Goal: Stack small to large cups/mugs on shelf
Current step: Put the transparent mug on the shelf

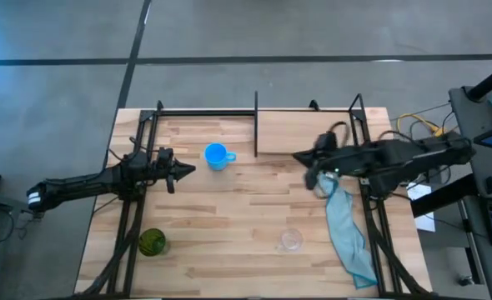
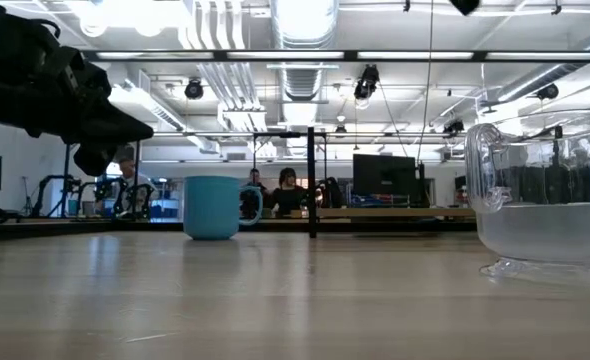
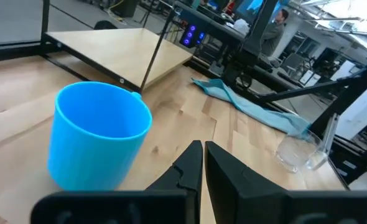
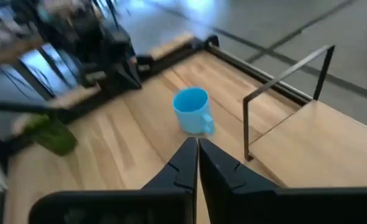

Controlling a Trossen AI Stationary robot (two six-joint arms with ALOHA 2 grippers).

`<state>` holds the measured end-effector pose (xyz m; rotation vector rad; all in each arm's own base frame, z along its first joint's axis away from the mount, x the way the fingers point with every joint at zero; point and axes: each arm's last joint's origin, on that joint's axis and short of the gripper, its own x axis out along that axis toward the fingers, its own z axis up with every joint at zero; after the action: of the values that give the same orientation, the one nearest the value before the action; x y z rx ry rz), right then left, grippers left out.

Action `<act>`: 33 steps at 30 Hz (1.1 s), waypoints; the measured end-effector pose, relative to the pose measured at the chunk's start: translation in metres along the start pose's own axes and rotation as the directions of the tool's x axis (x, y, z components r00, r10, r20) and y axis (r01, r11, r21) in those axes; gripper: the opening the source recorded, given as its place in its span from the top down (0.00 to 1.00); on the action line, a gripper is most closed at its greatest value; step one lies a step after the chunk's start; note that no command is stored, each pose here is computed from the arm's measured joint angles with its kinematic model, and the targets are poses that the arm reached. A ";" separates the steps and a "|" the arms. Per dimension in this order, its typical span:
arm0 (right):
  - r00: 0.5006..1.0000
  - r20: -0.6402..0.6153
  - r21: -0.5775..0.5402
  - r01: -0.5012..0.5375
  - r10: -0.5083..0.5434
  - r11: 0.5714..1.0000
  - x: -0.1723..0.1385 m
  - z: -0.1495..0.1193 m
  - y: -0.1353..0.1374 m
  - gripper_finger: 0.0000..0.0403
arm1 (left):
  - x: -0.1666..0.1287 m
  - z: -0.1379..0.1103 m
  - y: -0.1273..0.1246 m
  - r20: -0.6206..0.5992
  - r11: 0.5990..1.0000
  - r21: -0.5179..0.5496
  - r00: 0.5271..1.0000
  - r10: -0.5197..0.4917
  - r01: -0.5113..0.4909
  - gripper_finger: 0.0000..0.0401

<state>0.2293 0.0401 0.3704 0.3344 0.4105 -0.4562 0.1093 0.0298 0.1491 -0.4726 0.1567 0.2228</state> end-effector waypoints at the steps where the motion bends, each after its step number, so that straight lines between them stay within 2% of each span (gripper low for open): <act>1: 1.000 -0.019 -0.020 0.013 -0.014 1.000 0.007 0.003 0.008 0.98 | 0.000 0.000 0.000 -0.001 1.000 -0.006 1.000 0.000 0.000 0.99; 3: 0.999 -0.029 -0.063 0.018 -0.020 0.998 0.021 0.013 0.024 0.98 | 0.000 0.003 -0.001 -0.005 0.999 -0.050 1.000 0.001 -0.002 0.99; 5: 0.999 -0.045 -0.136 0.010 -0.016 0.991 0.035 0.020 0.040 0.98 | -0.002 0.016 -0.008 0.025 0.997 -0.075 0.999 -0.028 0.029 0.99; 7: 0.995 -0.100 -0.247 -0.047 0.023 0.968 0.046 0.026 0.054 0.98 | -0.005 0.031 -0.017 0.031 0.997 -0.046 0.997 -0.063 0.065 0.99; 9: 0.968 -0.240 -0.352 -0.151 0.066 0.924 0.051 0.029 0.064 0.98 | -0.011 0.053 -0.028 0.017 0.997 0.007 0.997 -0.071 0.071 0.99; 11: 0.918 -0.393 -0.376 -0.214 0.054 0.902 0.052 0.029 0.069 0.98 | -0.021 0.077 -0.040 -0.012 0.996 0.076 0.999 -0.052 0.053 0.99; 12: 0.887 -0.461 -0.367 -0.209 0.018 0.907 0.052 0.028 0.070 0.98 | -0.026 0.089 -0.046 -0.035 0.993 0.110 0.999 -0.031 0.035 0.99; 15: 0.780 -0.605 -0.344 -0.077 -0.159 0.936 0.047 0.024 0.068 0.98 | -0.040 0.127 -0.064 -0.070 0.980 0.200 0.997 0.031 -0.016 0.99; 17: 0.713 -0.657 -0.358 -0.012 -0.243 0.934 0.044 0.022 0.068 0.98 | -0.049 0.150 -0.075 -0.064 0.969 0.244 0.996 0.064 -0.046 0.99; 19: 0.724 -0.665 -0.324 -0.055 -0.186 0.944 0.046 0.021 0.076 0.98 | -0.054 0.169 -0.083 -0.060 0.957 0.283 0.994 0.092 -0.071 0.99; 21: 0.735 -0.674 -0.295 -0.177 -0.073 0.939 0.045 0.020 0.087 0.98 | -0.058 0.186 -0.091 -0.031 0.947 0.314 0.996 0.086 -0.072 0.99; 22: 0.743 -0.669 -0.290 -0.235 -0.021 0.928 0.046 0.021 0.092 0.98 | -0.059 0.193 -0.095 -0.017 0.942 0.327 0.997 0.081 -0.071 0.99; 24: 0.742 -0.670 -0.335 -0.302 0.000 0.893 0.042 0.021 0.095 0.98 | -0.063 0.204 -0.100 0.011 0.938 0.340 0.997 0.073 -0.072 0.99; 26: 0.751 -0.660 -0.349 -0.304 -0.002 0.886 0.046 0.019 0.099 0.98 | -0.068 0.213 -0.105 0.047 0.931 0.356 0.996 0.073 -0.085 0.99; 30: 0.755 -0.656 -0.338 -0.275 -0.016 0.900 0.049 0.015 0.104 0.98 | -0.079 0.222 -0.110 0.096 0.929 0.358 0.994 0.058 -0.089 0.99; 33: 0.729 -0.684 -0.332 -0.287 -0.020 0.898 0.052 0.009 0.105 0.98 | -0.086 0.222 -0.111 0.113 0.931 0.356 0.992 0.050 -0.087 0.99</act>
<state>0.3258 0.1070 0.3779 0.0925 1.1801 -0.0657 0.0754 0.0222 0.4096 -0.0892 0.1106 0.2797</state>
